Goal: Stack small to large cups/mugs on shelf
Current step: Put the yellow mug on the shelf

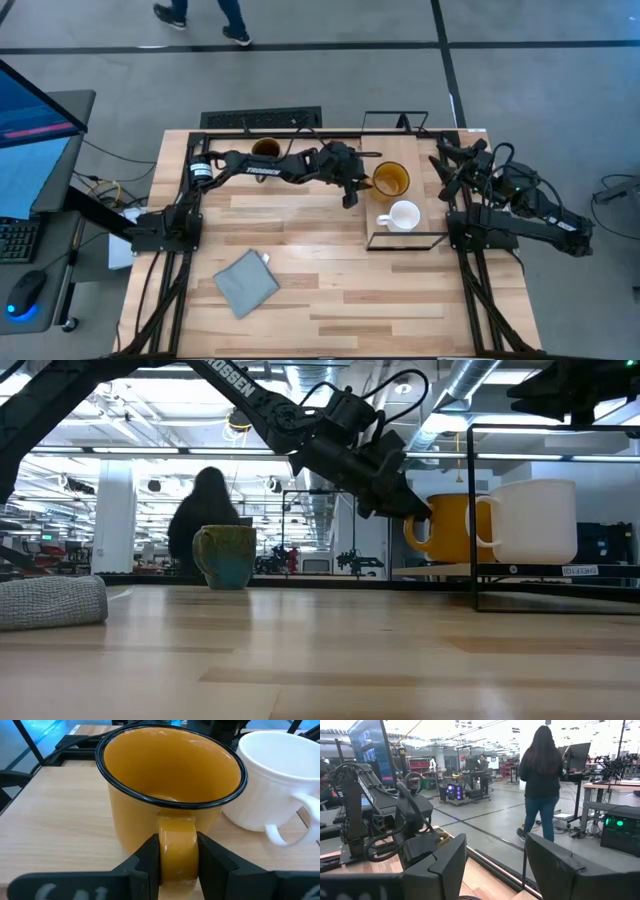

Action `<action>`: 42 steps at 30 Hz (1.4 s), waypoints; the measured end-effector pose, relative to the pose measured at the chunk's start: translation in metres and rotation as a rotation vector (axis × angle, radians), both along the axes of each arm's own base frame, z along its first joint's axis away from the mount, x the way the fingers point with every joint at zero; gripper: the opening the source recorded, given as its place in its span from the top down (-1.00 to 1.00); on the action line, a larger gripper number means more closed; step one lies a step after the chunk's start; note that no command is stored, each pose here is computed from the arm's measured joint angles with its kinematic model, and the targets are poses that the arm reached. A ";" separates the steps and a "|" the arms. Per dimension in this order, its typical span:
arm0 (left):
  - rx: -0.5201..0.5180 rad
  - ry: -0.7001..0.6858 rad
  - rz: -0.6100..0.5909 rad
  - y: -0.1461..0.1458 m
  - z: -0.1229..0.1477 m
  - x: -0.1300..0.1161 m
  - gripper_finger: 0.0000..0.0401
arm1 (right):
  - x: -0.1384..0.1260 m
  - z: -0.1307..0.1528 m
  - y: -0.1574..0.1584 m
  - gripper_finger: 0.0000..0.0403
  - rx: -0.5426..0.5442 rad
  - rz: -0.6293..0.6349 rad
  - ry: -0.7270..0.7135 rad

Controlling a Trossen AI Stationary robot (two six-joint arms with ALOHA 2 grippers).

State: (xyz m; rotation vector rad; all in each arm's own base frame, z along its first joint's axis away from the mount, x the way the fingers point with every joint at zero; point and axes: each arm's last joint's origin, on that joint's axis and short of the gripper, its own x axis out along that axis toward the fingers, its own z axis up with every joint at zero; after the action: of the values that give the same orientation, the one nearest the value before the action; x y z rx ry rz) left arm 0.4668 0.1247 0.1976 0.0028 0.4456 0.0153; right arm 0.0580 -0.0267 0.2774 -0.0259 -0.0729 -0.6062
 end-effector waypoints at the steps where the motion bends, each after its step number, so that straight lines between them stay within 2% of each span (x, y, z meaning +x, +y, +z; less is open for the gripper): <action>1: -0.001 -0.003 -0.001 0.000 0.000 0.000 0.59 | 0.000 0.000 0.000 -0.12 0.000 0.000 0.000; 10: -0.019 -0.101 -0.009 0.003 0.015 0.010 0.59 | 0.000 0.000 0.000 -0.12 -0.001 0.000 0.000; 16: -0.091 -0.010 -0.022 0.009 0.002 0.026 0.59 | 0.000 0.000 0.000 -0.12 0.000 0.000 -0.004; 27: -0.072 -0.029 -0.071 0.008 0.000 0.031 0.59 | 0.000 0.000 0.000 -0.12 0.000 0.000 -0.001; 42: -0.082 -0.005 -0.054 0.009 -0.010 0.033 0.56 | 0.000 0.000 0.000 -0.12 0.001 0.000 0.000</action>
State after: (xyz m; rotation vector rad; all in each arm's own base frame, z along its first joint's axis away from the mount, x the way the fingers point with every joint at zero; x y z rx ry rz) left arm 0.5000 0.1336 0.1879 -0.0657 0.4404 -0.0558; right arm 0.0580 -0.0267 0.2774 -0.0249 -0.0730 -0.6062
